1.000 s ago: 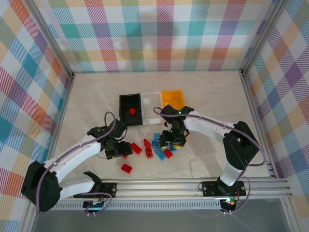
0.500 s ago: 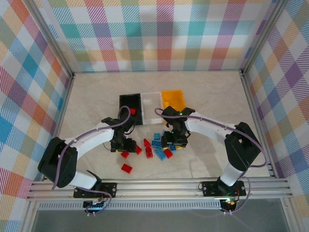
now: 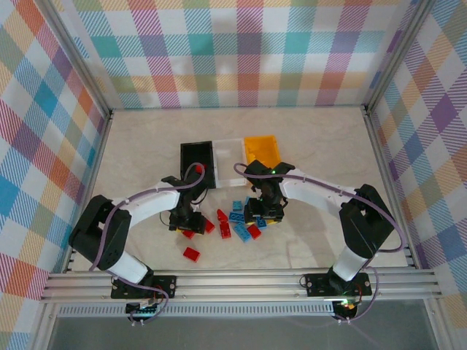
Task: Sort the legos into containers by color
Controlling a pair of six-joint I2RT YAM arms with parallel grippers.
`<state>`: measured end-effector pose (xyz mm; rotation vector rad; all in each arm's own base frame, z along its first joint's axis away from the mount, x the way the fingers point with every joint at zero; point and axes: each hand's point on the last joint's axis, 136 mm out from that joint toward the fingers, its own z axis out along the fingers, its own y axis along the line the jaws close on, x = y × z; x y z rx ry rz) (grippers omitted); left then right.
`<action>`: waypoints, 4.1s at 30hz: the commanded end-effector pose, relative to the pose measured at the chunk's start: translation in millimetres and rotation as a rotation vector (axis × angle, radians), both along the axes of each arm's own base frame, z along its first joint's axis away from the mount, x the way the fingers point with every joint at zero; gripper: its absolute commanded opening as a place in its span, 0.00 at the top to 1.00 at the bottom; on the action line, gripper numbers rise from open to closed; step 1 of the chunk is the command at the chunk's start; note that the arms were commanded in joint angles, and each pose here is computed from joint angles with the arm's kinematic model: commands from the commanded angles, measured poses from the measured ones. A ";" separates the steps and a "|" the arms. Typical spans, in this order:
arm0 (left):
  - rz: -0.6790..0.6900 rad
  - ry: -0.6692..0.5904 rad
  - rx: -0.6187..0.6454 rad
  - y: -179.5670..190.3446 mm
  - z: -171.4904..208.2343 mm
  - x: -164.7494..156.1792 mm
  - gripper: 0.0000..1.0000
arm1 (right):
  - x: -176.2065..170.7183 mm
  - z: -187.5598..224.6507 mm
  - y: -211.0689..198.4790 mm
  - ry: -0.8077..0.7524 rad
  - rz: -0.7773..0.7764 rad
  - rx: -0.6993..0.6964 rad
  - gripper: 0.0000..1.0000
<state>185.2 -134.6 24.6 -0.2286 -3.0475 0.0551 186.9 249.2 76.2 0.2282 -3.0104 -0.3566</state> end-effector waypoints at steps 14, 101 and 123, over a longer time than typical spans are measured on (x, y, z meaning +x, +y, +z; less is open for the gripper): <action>0.037 0.015 -0.005 0.8 -5.5 -1.5 0.67 | -3.1 -1.5 -1.5 0.006 0.014 -0.019 0.37; -0.025 0.041 0.024 -23.2 14.6 -64.6 0.09 | -27.4 29.7 -45.2 -0.056 -0.079 -0.048 0.18; -0.053 0.097 0.182 -11.5 -5.3 -76.1 0.23 | -34.2 16.6 -51.6 -0.034 -0.116 -0.063 0.18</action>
